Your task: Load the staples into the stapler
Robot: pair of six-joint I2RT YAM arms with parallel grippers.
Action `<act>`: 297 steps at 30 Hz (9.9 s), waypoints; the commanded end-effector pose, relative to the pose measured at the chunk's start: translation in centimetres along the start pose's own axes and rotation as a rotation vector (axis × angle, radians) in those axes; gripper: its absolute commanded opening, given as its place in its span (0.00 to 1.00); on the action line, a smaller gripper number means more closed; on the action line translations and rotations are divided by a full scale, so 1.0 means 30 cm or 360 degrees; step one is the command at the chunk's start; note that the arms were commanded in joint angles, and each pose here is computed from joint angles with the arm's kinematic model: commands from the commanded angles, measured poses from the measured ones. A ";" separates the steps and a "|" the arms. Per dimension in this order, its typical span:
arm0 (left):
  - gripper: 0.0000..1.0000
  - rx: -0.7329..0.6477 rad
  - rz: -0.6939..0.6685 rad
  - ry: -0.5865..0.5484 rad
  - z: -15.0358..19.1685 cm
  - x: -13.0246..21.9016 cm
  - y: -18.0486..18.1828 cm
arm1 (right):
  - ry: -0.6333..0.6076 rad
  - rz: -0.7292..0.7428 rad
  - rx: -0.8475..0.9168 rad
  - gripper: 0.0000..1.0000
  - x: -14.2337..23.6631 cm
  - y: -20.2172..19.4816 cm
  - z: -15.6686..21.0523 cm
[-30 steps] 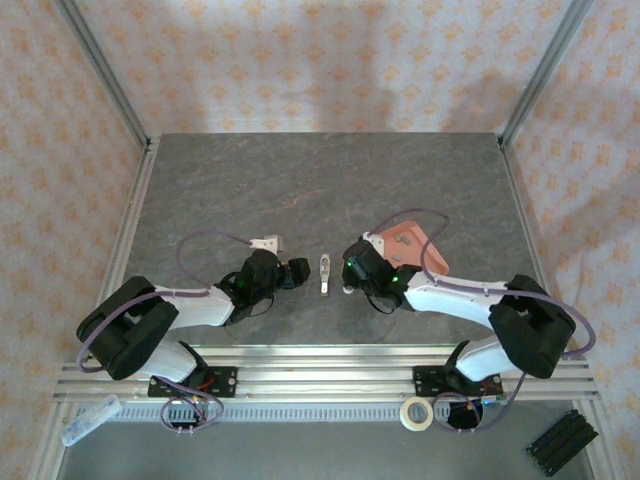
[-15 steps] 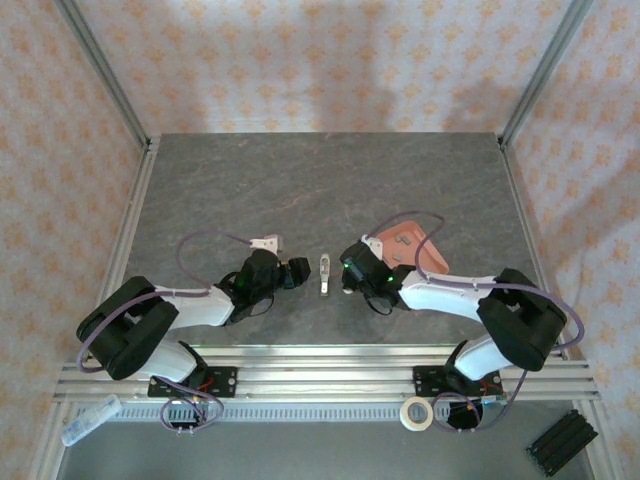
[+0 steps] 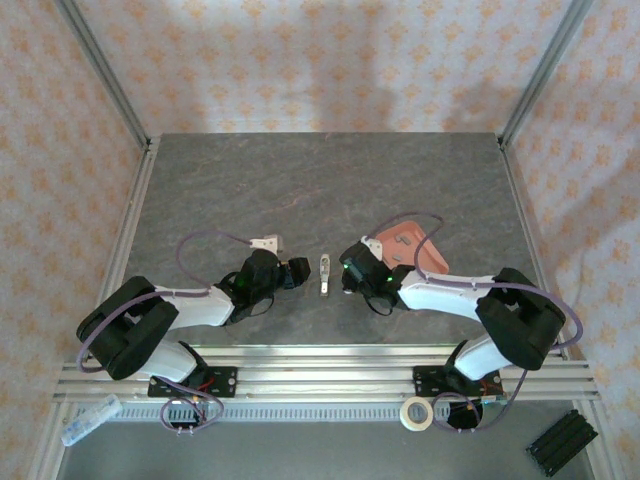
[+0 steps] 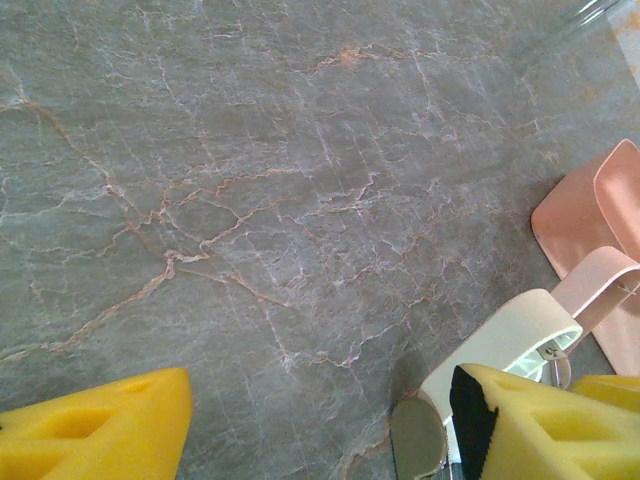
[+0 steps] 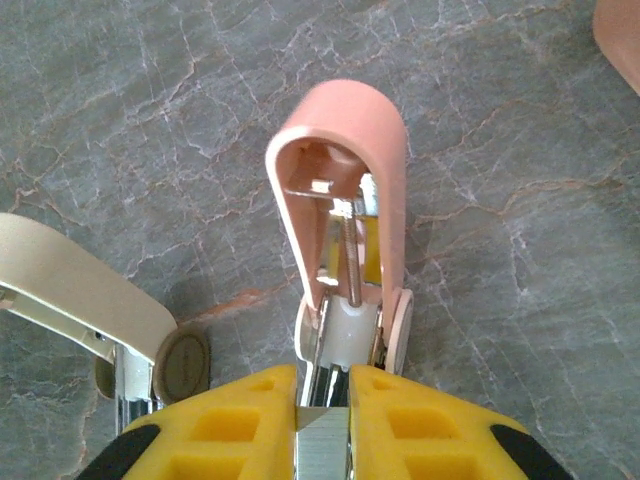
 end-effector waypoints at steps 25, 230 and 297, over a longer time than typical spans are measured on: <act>0.70 0.0028 0.0008 -0.0031 -0.006 -0.001 0.008 | -0.0054 0.0106 0.0261 0.20 0.038 0.017 -0.014; 0.70 -0.0475 0.0177 -0.0214 -0.020 0.182 -0.009 | 0.0555 0.0471 -0.0157 0.26 0.142 -0.202 0.034; 0.70 -0.1732 0.0724 -0.0631 -0.188 0.303 -0.254 | 0.0486 -0.0385 0.0163 0.18 0.277 0.086 -0.126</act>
Point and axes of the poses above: each hand's point on the last joint's axis, 136 mm out from that joint toward the fingers, its own x axis back along the fingers, its own y axis along the line the jaws close on, z = x × y, the point moved 7 cm from there along x, back along the fingers, and after that the axes turned 13 degrees about -x, right-handed, at the moved point
